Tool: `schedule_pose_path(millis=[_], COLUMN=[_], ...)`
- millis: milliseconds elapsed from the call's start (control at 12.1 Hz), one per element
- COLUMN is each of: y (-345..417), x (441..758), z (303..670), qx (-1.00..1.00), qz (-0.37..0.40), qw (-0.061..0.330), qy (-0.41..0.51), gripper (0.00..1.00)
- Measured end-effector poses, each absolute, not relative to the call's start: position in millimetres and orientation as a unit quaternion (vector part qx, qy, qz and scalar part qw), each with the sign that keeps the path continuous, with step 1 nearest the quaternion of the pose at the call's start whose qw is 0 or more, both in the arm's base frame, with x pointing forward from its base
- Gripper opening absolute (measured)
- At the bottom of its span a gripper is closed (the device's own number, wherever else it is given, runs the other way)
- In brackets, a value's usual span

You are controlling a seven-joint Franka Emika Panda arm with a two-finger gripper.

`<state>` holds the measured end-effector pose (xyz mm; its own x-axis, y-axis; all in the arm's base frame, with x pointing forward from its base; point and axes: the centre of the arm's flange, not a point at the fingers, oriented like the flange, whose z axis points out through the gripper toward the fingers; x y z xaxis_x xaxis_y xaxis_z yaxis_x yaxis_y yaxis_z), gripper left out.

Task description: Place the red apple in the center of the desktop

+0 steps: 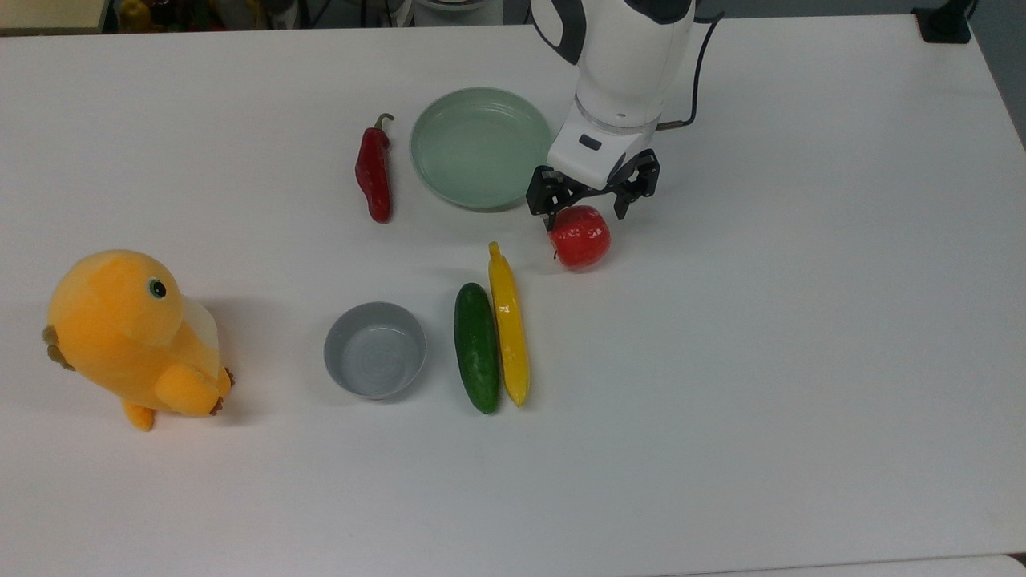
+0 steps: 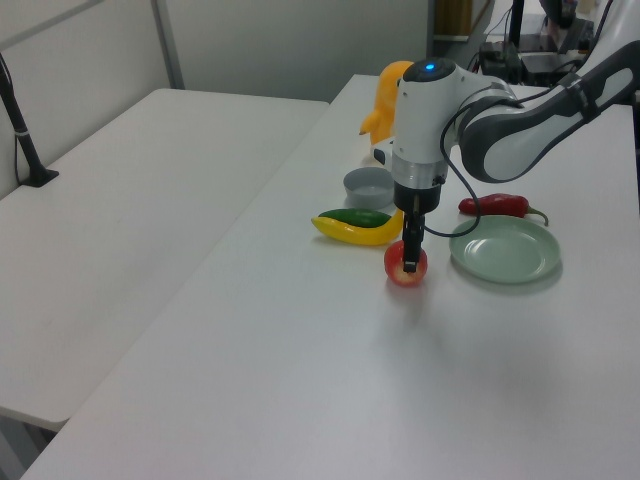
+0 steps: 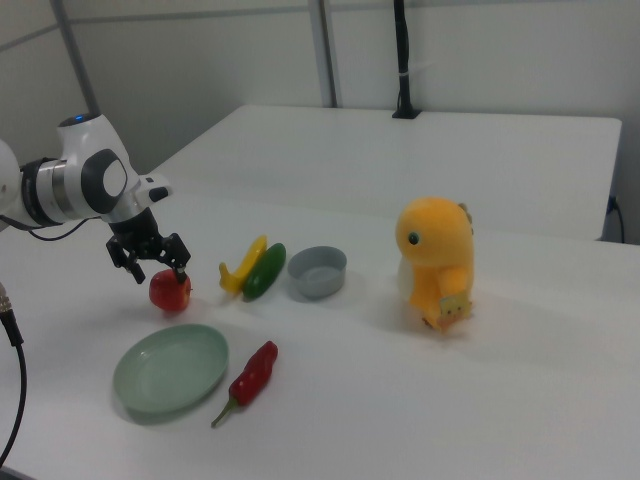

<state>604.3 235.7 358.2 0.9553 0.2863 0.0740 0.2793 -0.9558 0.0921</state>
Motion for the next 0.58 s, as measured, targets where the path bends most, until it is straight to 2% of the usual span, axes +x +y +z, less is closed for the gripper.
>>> schedule_pose_path(millis=[247,412,577], y=[230,212,178], x=[602,597,600], z=[399,452,499], qx=[0.993,0.996,0.997], qz=[0.057,0.041,0.059], qw=[0.044,0.064,0.057], qy=[0.090,0.049,-0.006], gripper=[1.00,1.00,1.00])
